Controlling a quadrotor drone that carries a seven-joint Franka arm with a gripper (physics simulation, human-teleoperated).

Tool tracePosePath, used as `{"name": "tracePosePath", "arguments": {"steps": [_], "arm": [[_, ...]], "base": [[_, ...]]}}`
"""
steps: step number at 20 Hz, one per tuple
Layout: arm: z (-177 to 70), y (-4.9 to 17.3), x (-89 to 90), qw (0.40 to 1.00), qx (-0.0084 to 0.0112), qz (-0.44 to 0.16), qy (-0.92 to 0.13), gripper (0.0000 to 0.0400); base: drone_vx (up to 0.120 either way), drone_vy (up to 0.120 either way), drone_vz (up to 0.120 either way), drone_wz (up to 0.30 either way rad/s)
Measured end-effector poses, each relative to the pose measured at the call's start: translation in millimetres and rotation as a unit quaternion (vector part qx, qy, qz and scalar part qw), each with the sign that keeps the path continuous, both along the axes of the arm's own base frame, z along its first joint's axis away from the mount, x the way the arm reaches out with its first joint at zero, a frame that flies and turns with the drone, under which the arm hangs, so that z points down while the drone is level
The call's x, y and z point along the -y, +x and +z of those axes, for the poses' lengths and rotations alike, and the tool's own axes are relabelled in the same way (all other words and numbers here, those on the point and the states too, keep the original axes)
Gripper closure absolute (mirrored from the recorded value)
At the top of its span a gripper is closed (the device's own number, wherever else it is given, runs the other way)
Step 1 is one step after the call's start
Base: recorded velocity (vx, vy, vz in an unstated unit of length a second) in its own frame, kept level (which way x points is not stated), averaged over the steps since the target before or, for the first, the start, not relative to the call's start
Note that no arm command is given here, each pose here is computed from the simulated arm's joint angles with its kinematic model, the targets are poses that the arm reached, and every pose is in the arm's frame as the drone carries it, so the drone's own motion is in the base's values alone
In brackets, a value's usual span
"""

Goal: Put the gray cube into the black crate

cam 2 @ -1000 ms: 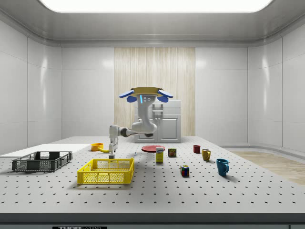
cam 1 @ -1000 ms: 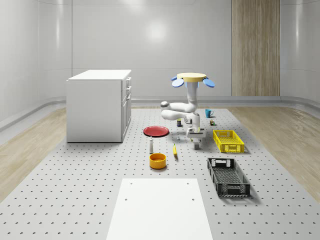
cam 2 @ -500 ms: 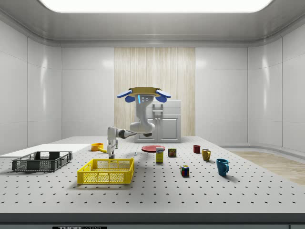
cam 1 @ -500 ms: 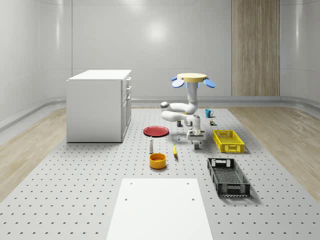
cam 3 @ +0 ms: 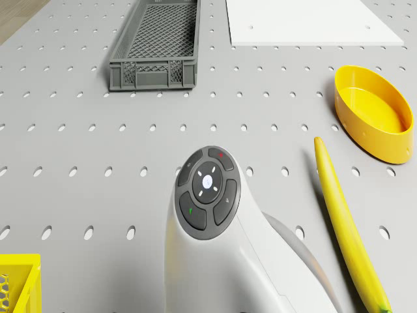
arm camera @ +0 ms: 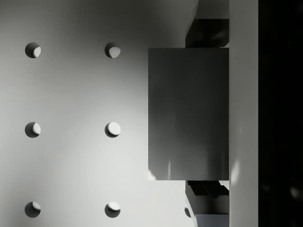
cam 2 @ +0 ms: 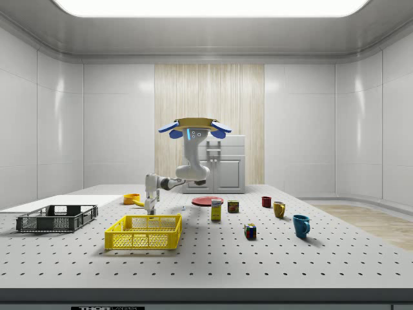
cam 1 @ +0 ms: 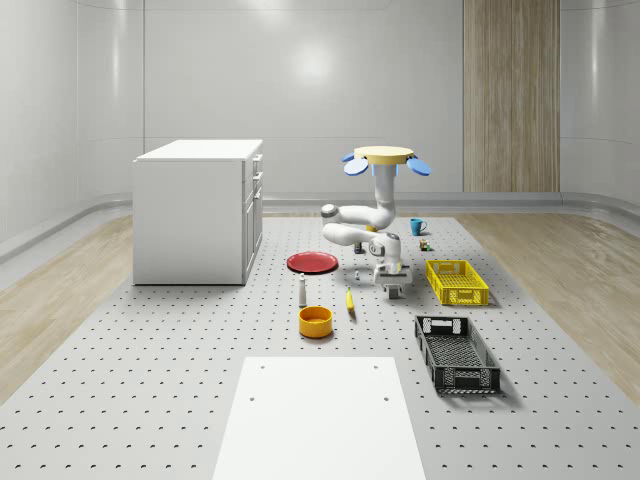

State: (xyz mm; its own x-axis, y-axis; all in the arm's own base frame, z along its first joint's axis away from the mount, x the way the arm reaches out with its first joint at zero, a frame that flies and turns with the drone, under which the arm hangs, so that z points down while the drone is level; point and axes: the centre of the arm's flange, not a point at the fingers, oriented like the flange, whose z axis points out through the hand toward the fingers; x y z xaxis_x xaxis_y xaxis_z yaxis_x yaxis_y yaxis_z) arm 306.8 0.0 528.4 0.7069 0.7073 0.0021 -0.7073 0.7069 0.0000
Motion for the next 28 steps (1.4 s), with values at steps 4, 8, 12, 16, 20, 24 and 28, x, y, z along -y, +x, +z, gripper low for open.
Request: {"name": "tracePosePath", "arguments": {"steps": [4, 8, 12, 16, 20, 24, 28], "arm": [[1.4, 0.0, 0.0, 1.0, 0.0, 0.0, 0.0, 0.0122], [-2.9, 0.0, 0.0, 1.0, 0.0, 0.0, 0.0, 0.014], [-16.9, 0.0, 0.0, 1.0, 0.0, 0.0, 0.0, 0.0146], [-28.3, 0.0, 0.0, 1.0, -0.0001, 0.0, 0.0, 0.0149], [-33.8, 0.0, 0.0, 1.0, -0.0001, 0.0, 0.0, 0.0149], [-36.1, 0.0, 0.0, 1.0, -0.0001, 0.0, 0.0, 0.015], [-37.1, 0.0, 0.0, 1.0, -0.0001, 0.0, 0.0, 0.015]], "base": [[0.0, 0.0, 0.0, 0.0], [0.0, 0.0, 0.0, 0.0], [0.0, 0.0, 0.04, 0.0], [0.09, 0.08, 0.12, 0.0], [0.12, 0.12, 0.12, 0.0], [0.12, 0.12, 0.12, 0.0], [0.12, 0.12, 0.12, 0.0]]}}
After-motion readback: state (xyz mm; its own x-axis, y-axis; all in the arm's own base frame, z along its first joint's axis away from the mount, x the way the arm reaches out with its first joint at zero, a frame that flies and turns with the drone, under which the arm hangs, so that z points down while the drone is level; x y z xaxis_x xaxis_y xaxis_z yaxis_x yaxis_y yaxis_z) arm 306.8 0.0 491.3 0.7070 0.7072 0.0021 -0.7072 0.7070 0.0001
